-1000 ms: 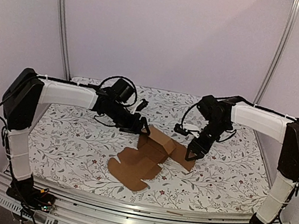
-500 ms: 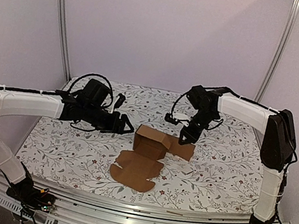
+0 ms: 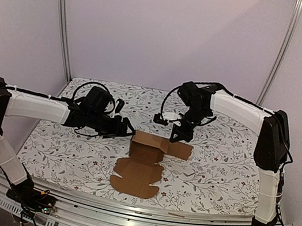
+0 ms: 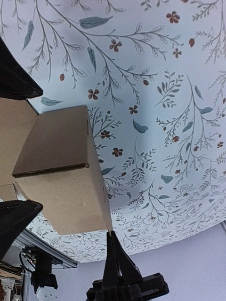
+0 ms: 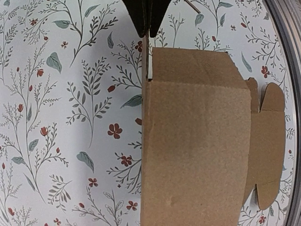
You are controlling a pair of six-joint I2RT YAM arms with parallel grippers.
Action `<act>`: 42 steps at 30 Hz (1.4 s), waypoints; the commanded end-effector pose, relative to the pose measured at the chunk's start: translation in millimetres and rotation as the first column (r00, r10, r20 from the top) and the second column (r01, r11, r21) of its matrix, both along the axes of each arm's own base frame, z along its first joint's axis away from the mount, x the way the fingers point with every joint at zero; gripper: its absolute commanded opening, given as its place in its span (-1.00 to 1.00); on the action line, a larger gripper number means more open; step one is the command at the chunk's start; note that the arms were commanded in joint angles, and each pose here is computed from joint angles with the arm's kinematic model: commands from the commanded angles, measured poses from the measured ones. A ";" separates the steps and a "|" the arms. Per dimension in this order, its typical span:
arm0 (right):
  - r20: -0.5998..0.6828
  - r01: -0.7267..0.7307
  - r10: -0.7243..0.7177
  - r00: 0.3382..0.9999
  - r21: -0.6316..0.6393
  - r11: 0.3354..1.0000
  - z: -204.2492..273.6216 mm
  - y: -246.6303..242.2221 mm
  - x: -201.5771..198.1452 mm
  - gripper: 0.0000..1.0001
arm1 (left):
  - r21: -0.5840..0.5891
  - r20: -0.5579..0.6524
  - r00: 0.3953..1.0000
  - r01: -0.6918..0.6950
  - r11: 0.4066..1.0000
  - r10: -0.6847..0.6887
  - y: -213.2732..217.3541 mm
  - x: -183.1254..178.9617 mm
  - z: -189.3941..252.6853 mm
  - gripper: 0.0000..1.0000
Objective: Fold the paper box
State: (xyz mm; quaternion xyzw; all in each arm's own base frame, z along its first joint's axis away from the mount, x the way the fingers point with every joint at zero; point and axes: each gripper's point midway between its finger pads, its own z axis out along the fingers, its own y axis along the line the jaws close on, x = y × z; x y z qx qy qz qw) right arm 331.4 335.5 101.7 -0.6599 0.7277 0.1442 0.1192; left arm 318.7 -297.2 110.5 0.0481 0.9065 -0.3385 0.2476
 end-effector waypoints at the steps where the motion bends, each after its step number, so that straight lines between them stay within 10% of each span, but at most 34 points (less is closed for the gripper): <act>1: -0.038 -0.066 0.065 0.997 -0.012 0.998 -12.2 7.0 -10.1 -1.00 | -0.029 0.022 0.999 -0.026 0.999 0.027 10.5 -3.7 11.4 0.46; 12: -0.026 -0.178 0.179 0.983 0.035 0.983 -3.4 33.6 -21.2 -0.92 | -0.034 -0.017 0.997 -0.072 0.997 0.071 24.9 -22.2 3.4 0.47; 31: -0.094 0.036 -0.024 0.995 0.122 0.992 49.1 -32.7 0.5 -0.28 | -0.089 -0.086 0.996 -0.024 0.996 0.017 -6.0 -25.9 -21.7 0.33; 42: 0.023 0.180 -0.179 0.984 -0.054 0.982 -24.0 -73.7 48.0 -0.30 | -0.112 -0.116 0.993 -0.015 0.994 0.002 -8.5 -34.2 -28.2 0.24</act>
